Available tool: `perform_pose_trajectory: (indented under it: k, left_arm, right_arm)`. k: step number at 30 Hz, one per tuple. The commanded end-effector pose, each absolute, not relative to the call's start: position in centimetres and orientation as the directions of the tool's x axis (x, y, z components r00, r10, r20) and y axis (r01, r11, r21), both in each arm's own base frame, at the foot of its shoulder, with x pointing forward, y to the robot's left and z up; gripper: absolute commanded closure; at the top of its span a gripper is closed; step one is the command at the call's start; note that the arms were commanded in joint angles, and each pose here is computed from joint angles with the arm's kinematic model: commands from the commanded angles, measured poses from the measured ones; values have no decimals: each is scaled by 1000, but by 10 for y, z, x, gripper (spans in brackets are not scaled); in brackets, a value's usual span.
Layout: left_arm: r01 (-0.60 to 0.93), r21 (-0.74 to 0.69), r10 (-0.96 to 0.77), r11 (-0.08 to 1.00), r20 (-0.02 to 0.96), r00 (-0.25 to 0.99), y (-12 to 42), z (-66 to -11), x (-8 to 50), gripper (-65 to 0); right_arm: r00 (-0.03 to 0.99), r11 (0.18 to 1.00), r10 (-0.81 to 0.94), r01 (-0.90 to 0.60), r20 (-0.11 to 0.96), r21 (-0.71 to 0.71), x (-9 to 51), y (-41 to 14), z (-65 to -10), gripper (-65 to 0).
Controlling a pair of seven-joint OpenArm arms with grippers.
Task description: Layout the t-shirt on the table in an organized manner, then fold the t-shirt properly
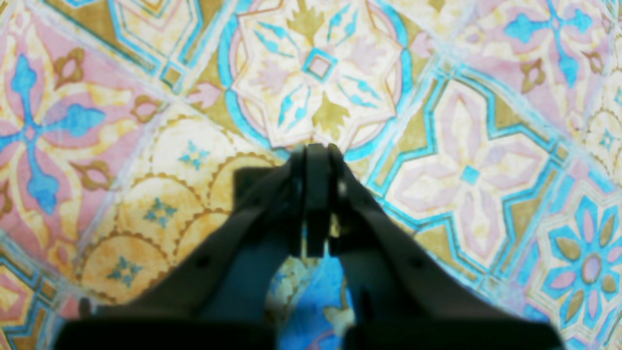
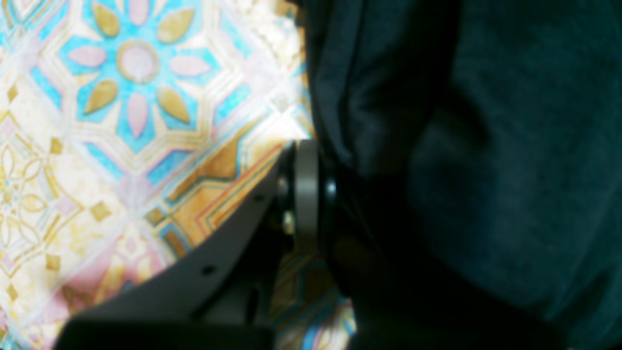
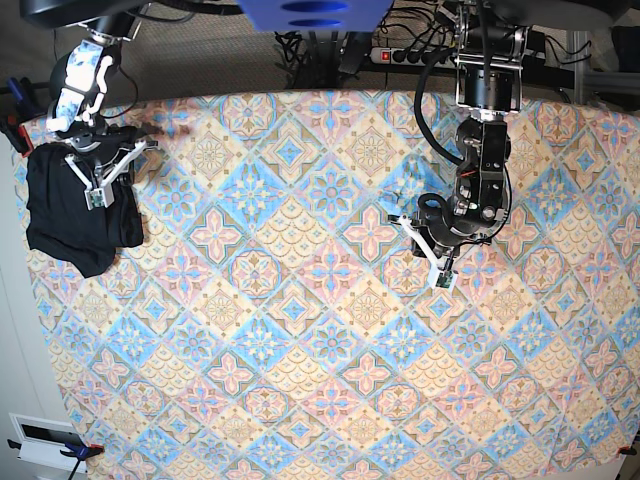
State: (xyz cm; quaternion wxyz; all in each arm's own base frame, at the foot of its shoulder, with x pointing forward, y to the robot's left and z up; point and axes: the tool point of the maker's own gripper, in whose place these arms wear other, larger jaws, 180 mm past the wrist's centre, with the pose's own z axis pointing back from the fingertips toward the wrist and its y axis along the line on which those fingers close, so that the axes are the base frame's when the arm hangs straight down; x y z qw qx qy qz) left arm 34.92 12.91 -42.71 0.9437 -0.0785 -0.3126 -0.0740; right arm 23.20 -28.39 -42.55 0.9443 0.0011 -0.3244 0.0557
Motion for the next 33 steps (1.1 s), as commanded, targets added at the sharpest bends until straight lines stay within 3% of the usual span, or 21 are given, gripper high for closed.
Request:
perform_pose_trajectory:
  k: [1,12,18,21,24,28,33]
  left_arm:
    - [191,-91,-95,977,616,782,131,-419,356,0]
    - [202,-91,-98,975,639,763,127,-410,357,0]
    - [276,-58,-118,959,807,579,98,-327,353,0]
    - [296,-51,-123,954,833,540,88,-301,339,0]
    - [336,-78,-142,939,798,585,67,-303,312,0]
    - [411,-140,-221,901,668,711,35,-344,252,0]
    - [488,-248,-292,837,552,781,-3,-377,169,0]
  right_arm:
    - [772,992,126,-113,622,-61,235,-291,-417,0]
    - [719,973,229,-174,656,-149,226,-282,-382,0]
    - [719,959,278,-168,637,-229,194,-294,-359,0]
    - [756,959,271,-159,596,-234,171,-303,-365,0]
    - [803,959,262,-156,536,-235,140,-311,-374,0]
    - [859,960,252,-164,445,-226,98,-317,-386,0]
    - [921,967,227,-175,317,-185,43,-319,-405,0]
